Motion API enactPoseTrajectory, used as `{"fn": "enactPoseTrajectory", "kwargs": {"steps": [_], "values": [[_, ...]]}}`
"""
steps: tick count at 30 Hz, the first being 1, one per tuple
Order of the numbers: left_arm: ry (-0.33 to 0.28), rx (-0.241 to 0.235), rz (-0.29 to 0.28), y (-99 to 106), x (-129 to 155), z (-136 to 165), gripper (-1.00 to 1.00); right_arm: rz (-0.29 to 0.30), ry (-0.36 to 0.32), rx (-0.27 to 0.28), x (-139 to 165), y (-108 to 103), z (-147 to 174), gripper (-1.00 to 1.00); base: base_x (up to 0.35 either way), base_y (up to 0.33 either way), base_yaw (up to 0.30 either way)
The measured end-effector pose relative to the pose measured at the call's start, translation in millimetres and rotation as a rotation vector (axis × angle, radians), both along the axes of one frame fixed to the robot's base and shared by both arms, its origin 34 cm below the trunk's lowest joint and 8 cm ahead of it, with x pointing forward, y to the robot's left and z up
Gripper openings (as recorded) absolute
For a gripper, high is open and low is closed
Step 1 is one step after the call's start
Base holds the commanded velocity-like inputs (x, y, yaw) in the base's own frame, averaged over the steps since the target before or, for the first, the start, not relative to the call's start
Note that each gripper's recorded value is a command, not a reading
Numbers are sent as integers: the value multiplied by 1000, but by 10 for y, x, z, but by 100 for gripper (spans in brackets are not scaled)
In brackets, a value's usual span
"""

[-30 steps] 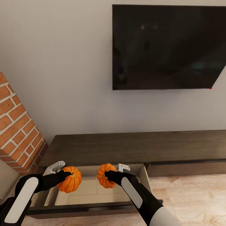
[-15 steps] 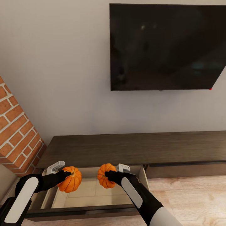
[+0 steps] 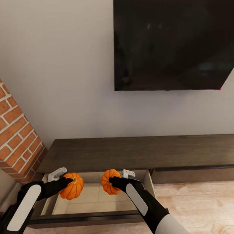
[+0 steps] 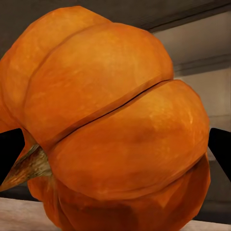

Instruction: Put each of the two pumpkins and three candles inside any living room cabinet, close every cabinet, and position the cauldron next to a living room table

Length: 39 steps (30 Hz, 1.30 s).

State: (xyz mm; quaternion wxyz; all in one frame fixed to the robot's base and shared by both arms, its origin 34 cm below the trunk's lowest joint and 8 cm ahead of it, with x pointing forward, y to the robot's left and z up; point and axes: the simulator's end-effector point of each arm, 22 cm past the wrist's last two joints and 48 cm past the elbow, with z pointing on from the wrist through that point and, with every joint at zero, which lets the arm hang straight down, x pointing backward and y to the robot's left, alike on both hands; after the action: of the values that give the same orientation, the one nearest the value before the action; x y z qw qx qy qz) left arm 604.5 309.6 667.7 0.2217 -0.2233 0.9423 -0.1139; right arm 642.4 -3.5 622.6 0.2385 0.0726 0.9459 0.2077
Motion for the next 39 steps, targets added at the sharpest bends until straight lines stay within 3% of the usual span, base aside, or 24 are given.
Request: {"fn": "enactPoseTrajectory", "kwargs": {"steps": [2, 6, 16, 22, 26, 28, 30, 32, 36, 39], "values": [[-9, 7, 16, 17, 15, -60, -100, 1, 3, -4, -13, -10, -54, -100, 0, 0, 0], [-14, 3, -11, -155, 11, -182, -100, 0, 9, -11, -36, -27, -160, -100, 0, 0, 0], [-45, 20, -36, -359, 32, -410, -100, -8, 24, -38, -83, -90, -407, -100, 0, 0, 0], [-54, 27, -44, -462, 14, -575, -100, 21, 1, -119, -91, -217, -600, -100, 0, 0, 0], [-67, 36, -31, -508, 25, -726, -100, 22, 5, -135, -121, -256, -728, -100, 0, 0, 0], [-86, 64, -25, -464, 69, -756, -100, 13, -4, -138, -104, -275, -766, -100, 0, 0, 0], [-109, 152, -42, -357, 110, -782, -100, 8, -6, -138, -107, -286, -813, -100, 0, 0, 0], [-126, 199, -57, -445, 135, -823, -100, 6, -7, -139, -110, -291, -854, -100, 0, 0, 0], [-105, 238, -71, -534, 73, -1025, -100, 2, -8, -145, -116, -304, -935, -100, 0, 0, 0], [-101, 248, -73, -531, 59, -1101, -100, -28, -9, -194, -104, -419, -1006, -100, 0, 0, 0]]}}
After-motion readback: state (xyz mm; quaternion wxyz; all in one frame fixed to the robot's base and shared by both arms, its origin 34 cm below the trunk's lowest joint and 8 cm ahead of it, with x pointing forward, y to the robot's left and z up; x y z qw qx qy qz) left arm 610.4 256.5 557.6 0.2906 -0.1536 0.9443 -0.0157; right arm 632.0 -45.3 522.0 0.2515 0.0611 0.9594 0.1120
